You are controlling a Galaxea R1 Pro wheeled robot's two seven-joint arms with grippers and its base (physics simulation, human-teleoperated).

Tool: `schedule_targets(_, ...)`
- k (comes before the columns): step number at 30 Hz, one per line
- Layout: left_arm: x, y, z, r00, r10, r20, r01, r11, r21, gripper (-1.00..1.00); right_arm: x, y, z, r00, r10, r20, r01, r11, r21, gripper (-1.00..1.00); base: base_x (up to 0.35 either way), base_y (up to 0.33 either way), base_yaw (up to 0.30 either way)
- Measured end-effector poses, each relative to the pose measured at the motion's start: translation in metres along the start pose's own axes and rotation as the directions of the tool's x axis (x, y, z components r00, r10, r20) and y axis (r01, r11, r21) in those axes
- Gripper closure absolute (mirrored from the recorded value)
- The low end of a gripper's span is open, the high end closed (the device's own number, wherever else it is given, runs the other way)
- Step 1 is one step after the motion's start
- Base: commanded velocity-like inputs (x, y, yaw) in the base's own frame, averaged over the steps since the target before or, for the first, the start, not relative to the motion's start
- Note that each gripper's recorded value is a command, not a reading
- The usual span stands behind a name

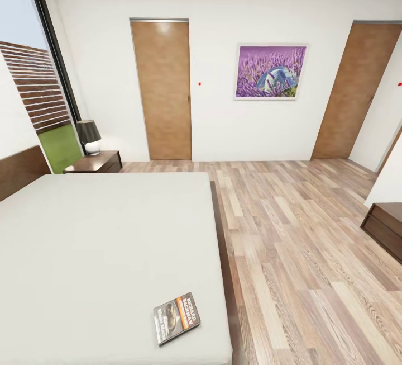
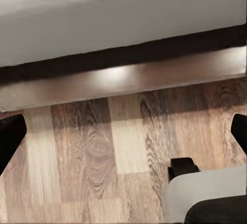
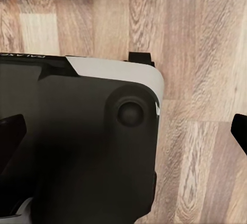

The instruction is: In the bedroom, move the book from the bed onto either nightstand, and place the two sandals side by side next to the bed.

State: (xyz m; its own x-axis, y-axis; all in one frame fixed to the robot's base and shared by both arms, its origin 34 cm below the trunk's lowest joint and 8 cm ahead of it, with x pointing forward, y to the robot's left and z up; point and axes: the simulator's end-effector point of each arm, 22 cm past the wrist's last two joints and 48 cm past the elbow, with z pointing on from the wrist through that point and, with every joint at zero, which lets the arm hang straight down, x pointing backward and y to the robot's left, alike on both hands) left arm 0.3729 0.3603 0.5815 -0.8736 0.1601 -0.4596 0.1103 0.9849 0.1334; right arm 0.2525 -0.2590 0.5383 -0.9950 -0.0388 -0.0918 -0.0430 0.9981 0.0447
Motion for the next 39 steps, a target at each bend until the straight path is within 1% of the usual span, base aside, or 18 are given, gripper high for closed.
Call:
schedule_targets(3, -0.035, 0.044, -0.001, 0.999, -0.003, 0.048, 0.004, 1.0, -0.016, -1.0, -0.001, -0.001, 0.0, 1.0, 0.0, 0.002, 0.0, 1.0, 0.002, -1.0, 0.0, 0.0, 0.0)
schedule_targets(5, -0.075, 0.07, -0.006, 0.994, -0.025, 0.104, 0.028, 0.999, -0.019, -1.0, -0.002, -0.001, 0.0, 1.0, 0.001, 0.004, -0.001, 1.0, 0.004, -1.0, 0.0, 0.0, 0.0)
schedule_targets(6, -0.075, 0.071, -0.006, 0.994, -0.025, 0.104, 0.027, 0.999, -0.019, -1.0, -0.002, -0.001, 0.0, 1.0, 0.001, 0.003, -0.001, 1.0, 0.004, -1.0, 0.0, 0.0, 0.0)
schedule_targets(8, -0.118, 0.1, -0.016, 0.986, -0.05, 0.161, 0.055, 0.998, -0.027, -1.0, -0.002, -0.002, 0.0, 1.0, 0.001, 0.005, -0.001, 1.0, 0.006, -1.0, 0.0, 0.0, 0.0)
schedule_targets(10, -0.159, 0.132, -0.033, 0.975, -0.067, 0.213, 0.077, 0.996, -0.041, -1.0, -0.003, -0.002, 0.0, 1.0, 0.001, 0.007, -0.001, 1.0, 0.007, -1.0, 0.0, 0.0, 0.0)
schedule_targets(12, -0.199, 0.158, -0.055, 0.962, -0.082, 0.262, 0.099, 0.994, -0.053, -1.0, -0.004, -0.002, 0.0, 1.0, 0.002, 0.009, -0.002, 1.0, 0.008, -1.0, 0.0, 0.0, 0.0)
schedule_targets(16, -0.271, 0.2, -0.107, 0.926, -0.118, 0.358, 0.155, 0.985, -0.074, -1.0, -0.008, -0.003, 0.0, 1.0, 0.002, 0.017, -0.002, 1.0, 0.009, -1.0, 0.0, 0.0, 0.0)
schedule_targets(18, -0.291, 0.218, -0.129, 0.915, -0.142, 0.378, 0.187, 0.979, -0.086, -1.0, -0.011, -0.003, 0.0, 1.0, 0.002, 0.023, -0.002, 1.0, 0.01, -1.0, 0.0, 0.0, 0.0)
schedule_targets(21, -0.305, 0.24, -0.154, 0.91, -0.178, 0.375, 0.233, 0.967, -0.106, -1.0, -0.016, -0.003, 0.0, 0.999, 0.001, 0.033, -0.002, 1.0, 0.01, -1.0, 0.0, 0.0, 0.0)
schedule_targets(22, -0.306, 0.241, -0.154, 0.91, -0.179, 0.375, 0.234, 0.967, -0.106, -1.0, -0.016, -0.003, 0.0, 0.999, 0.001, 0.033, -0.002, 1.0, 0.01, -1.0, 0.0, 0.0, 0.0)
schedule_targets(23, -0.314, 0.247, -0.161, 0.905, -0.192, 0.38, 0.249, 0.962, -0.109, -1.0, -0.017, -0.003, 0.0, 0.999, 0.001, 0.035, -0.001, 1.0, 0.01, -1.0, 0.0, 0.0, 0.0)
schedule_targets(25, -0.325, 0.252, -0.166, 0.897, -0.207, 0.39, 0.268, 0.957, -0.108, -1.0, -0.018, -0.003, 0.0, 0.999, 0.0, 0.037, 0.0, 1.0, 0.01, -1.0, 0.0, 0.0, 0.0)
schedule_targets(28, -0.341, 0.255, -0.163, 0.885, -0.245, 0.396, 0.304, 0.948, -0.092, -1.0, -0.018, -0.005, 0.0, 0.999, -0.001, 0.038, 0.001, 1.0, 0.013, -1.0, 0.0, 0.0, 0.0)
schedule_targets(29, -0.344, 0.252, -0.157, 0.882, -0.264, 0.39, 0.318, 0.945, -0.08, -1.0, -0.018, -0.006, 0.0, 0.999, -0.002, 0.038, 0.001, 1.0, 0.015, -1.0, 0.0, 0.0, 0.0)
schedule_targets(31, -0.349, 0.235, -0.136, 0.882, -0.307, 0.359, 0.343, 0.938, -0.041, -1.0, -0.018, -0.009, -0.001, 0.999, -0.002, 0.038, 0.001, 1.0, 0.018, -1.0, 0.0, 0.0, 0.0)
schedule_targets(34, -0.356, 0.189, -0.096, 0.892, -0.355, 0.281, 0.363, 0.931, 0.025, -1.0, -0.018, -0.014, -0.001, 0.999, -0.001, 0.037, 0.0, 1.0, 0.025, -1.0, 0.0, 0.0, 0.0)
schedule_targets(38, -0.365, 0.138, -0.054, 0.91, -0.38, 0.166, 0.372, 0.925, 0.075, -1.0, -0.018, -0.017, -0.001, 0.999, -0.001, 0.037, 0.0, 1.0, 0.03, -1.0, 0.0, 0.0, 0.0)
schedule_targets(39, -0.369, 0.132, -0.05, 0.911, -0.381, 0.156, 0.373, 0.924, 0.08, -1.0, -0.018, -0.018, -0.001, 0.999, -0.001, 0.037, 0.0, 1.0, 0.03, -1.0, 0.0, 0.0, 0.0)
